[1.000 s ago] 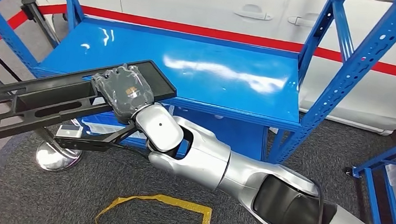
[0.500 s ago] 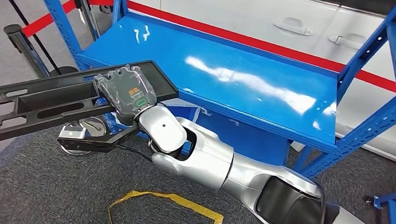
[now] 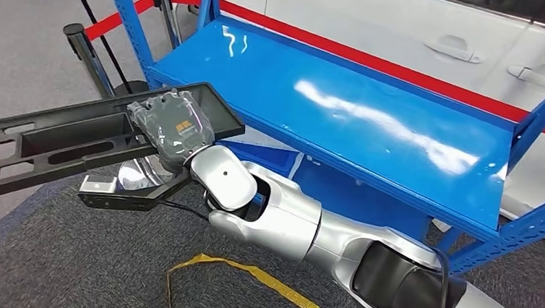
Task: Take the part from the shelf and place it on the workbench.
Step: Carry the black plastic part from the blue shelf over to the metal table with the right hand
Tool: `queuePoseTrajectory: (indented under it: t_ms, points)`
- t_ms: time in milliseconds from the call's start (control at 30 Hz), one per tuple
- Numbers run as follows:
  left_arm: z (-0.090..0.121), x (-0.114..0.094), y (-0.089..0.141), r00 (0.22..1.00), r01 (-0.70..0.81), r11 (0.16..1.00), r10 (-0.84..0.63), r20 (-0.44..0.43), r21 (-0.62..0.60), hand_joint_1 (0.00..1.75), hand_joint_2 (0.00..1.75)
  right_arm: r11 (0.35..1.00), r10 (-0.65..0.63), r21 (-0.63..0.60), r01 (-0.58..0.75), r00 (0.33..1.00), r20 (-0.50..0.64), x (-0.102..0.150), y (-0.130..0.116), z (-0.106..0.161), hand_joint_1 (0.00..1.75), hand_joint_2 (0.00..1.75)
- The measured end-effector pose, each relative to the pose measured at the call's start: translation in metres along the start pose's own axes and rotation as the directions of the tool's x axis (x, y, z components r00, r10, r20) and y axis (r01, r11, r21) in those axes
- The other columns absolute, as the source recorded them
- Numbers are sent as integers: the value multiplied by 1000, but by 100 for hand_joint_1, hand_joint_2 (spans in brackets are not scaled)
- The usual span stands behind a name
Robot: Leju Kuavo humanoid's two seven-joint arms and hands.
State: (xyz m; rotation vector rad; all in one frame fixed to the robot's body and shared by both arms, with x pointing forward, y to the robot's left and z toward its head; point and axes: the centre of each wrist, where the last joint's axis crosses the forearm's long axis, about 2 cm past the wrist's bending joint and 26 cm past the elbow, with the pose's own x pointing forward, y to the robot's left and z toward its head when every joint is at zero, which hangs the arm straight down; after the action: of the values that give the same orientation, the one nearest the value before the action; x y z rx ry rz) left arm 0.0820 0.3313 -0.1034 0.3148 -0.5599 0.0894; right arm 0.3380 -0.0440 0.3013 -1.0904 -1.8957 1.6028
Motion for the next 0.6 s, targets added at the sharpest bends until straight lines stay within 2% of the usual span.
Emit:
queuePoseTrajectory:
  t_ms: [600]
  points:
    - [0, 1, 0, 1000, -8, 1000, 8, 29, 7, 0, 175, 1000, -1, -9, 1, 1000, 22, -2, -4, 0, 175, 175]
